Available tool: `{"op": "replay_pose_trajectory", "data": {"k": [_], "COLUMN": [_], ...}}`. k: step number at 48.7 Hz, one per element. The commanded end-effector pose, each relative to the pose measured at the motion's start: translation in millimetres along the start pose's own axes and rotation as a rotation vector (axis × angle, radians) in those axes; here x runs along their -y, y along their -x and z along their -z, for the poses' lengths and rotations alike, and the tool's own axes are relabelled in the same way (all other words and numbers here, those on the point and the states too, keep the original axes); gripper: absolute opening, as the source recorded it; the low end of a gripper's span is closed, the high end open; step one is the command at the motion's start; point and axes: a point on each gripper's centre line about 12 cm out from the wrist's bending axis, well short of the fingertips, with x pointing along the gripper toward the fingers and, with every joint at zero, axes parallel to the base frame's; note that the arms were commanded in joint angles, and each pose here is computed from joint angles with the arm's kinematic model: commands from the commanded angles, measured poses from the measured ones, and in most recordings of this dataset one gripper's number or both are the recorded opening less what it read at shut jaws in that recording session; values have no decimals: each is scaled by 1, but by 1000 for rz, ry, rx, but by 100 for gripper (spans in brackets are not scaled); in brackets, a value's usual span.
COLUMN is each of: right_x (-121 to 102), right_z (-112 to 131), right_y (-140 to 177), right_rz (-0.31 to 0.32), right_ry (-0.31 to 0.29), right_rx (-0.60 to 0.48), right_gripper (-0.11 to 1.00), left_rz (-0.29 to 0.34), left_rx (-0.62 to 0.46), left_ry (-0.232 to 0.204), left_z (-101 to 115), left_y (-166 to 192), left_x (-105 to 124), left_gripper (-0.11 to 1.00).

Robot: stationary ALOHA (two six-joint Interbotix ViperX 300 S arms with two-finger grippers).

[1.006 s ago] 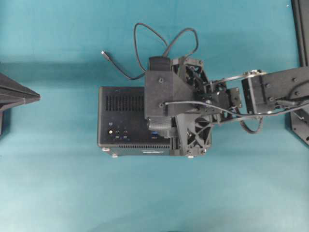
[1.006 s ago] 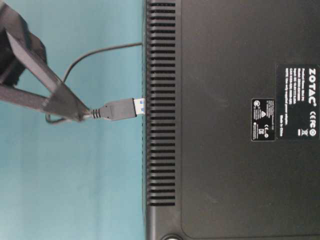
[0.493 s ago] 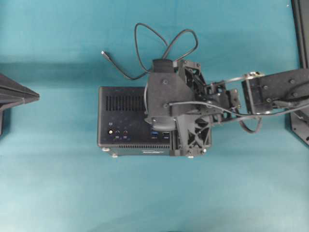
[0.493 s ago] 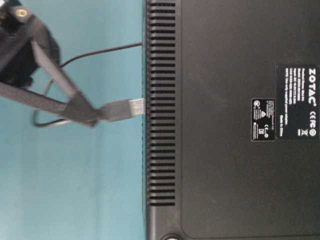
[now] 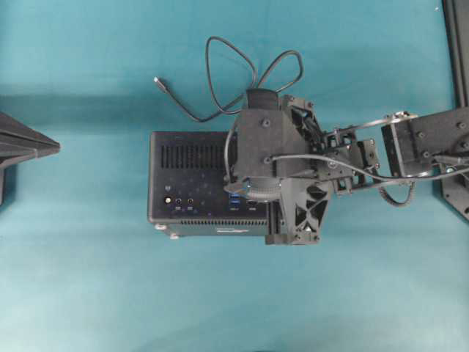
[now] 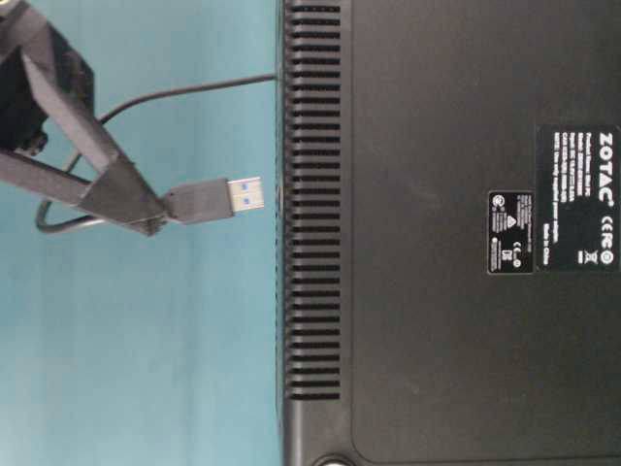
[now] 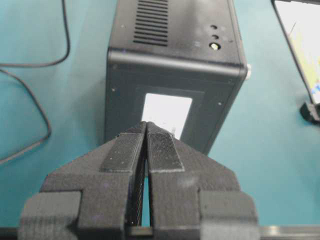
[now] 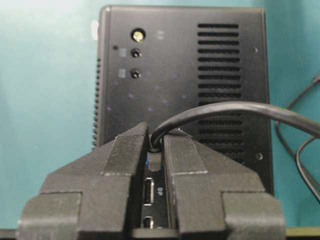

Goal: Insert the USB into the PC box with both arms.

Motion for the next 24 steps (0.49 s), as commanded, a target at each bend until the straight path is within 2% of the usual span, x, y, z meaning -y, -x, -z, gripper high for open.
{"op": "replay_pose_trajectory", "data": {"k": [1,6,24], "right_x": [1,2,3], "right_z": [-5,-2,-3], "right_y": [7,5,1], "right_rz": [5,18,11], "right_ry": [2,18,17], "right_rx": [30,25,57], "right_gripper": [11,11,11], "left_rz": [-1,0,0], "left_rx": [8,11,12], "left_ry": [-1,0,0], "left_z": [-4,-5,-5], "left_y": [-1,0,0], "left_x": [0,0,0], "left_gripper": [0,0,0]}}
